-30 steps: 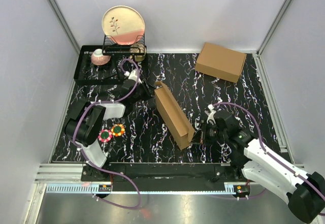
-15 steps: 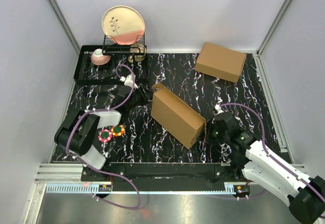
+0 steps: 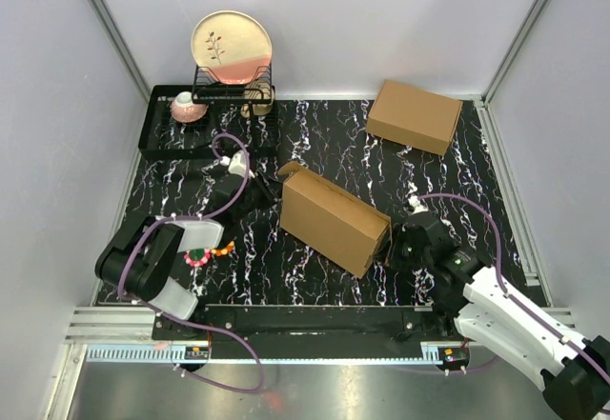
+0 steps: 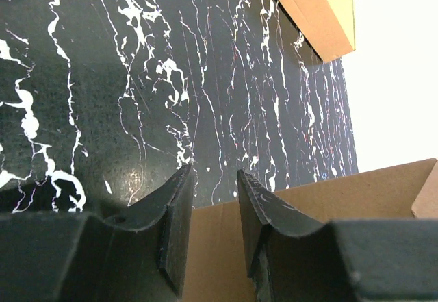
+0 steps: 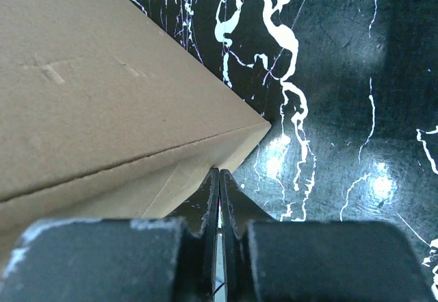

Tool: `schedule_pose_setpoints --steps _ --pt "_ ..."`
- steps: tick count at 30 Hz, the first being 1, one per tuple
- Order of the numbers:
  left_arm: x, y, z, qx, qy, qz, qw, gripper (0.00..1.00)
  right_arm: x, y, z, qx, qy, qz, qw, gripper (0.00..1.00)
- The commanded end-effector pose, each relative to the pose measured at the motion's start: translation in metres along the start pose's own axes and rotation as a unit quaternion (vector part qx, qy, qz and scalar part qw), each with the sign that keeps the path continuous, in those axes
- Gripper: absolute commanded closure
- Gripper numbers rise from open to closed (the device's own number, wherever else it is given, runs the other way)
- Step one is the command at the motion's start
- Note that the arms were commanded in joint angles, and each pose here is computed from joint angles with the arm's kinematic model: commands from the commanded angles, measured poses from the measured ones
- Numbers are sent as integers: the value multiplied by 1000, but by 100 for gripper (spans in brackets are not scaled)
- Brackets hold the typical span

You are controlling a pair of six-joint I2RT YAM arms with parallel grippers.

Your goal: Fold the paper box

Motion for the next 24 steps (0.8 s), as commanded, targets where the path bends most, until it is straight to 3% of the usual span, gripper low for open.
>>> schedule_pose_setpoints --steps 1,24 --pt "11 -18 -8 -12 -39 32 999 65 3 15 -11 -2 -32 -36 999 94" --pt "49 -12 3 -10 -62 4 998 65 13 0 -12 -47 -68 -18 996 91"
Point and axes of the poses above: each gripper's point midway between its finger pads, its own x axis back along the fingers, its own y axis along the line the jaws close on, z = x × y, the point moved 4 cm from there along x, back along the fingers, and after that the axes turned 14 degrees about -x, right-handed, at the moved point
